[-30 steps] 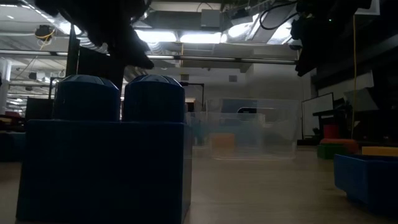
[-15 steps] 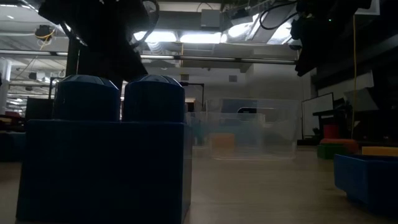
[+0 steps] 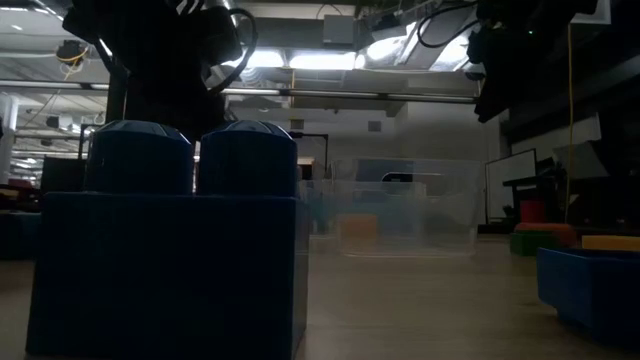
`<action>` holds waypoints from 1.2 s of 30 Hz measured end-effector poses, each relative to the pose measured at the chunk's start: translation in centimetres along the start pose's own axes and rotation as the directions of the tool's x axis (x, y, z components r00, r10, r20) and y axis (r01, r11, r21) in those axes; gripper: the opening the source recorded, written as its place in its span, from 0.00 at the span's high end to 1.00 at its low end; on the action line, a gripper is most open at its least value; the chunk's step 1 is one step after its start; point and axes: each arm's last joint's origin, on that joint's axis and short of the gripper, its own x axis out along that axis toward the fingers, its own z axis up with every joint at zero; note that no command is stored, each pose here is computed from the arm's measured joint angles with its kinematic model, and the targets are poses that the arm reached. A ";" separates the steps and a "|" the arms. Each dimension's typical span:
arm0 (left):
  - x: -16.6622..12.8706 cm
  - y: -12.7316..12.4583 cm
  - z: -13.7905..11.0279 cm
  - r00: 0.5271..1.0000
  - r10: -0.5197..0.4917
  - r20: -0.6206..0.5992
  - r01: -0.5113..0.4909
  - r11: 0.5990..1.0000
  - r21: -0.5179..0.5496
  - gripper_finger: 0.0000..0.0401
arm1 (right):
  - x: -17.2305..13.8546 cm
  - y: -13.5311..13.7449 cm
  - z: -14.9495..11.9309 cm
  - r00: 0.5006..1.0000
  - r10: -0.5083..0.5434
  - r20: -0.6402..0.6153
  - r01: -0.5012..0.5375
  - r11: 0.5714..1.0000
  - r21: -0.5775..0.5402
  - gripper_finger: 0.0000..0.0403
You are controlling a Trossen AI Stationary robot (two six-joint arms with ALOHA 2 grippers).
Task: Sort blocks by size
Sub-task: Put the blue 2 stud game piece into the top right transparent bin
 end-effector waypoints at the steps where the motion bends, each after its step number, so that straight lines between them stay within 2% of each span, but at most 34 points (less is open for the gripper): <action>1: 0.0 0.0 0.0 1.000 0.000 0.000 0.000 1.000 0.001 0.59 | 0.0 0.0 0.0 1.000 0.000 0.000 0.000 1.000 0.000 0.55; 16: -0.2 0.0 0.1 1.000 -0.002 0.010 0.002 1.000 0.002 0.97 | 0.0 0.0 0.0 1.000 0.000 0.000 0.000 1.000 0.000 0.55; 28: -0.9 0.7 0.9 0.998 0.008 0.056 -0.006 1.000 -0.030 0.99 | 0.0 0.0 0.0 1.000 0.000 -0.001 0.000 1.000 0.000 0.55; 36: -3.7 1.9 3.0 0.983 0.025 0.183 -0.015 0.998 -0.054 0.99 | 0.0 0.0 0.0 1.000 0.000 -0.002 0.000 1.000 0.000 0.55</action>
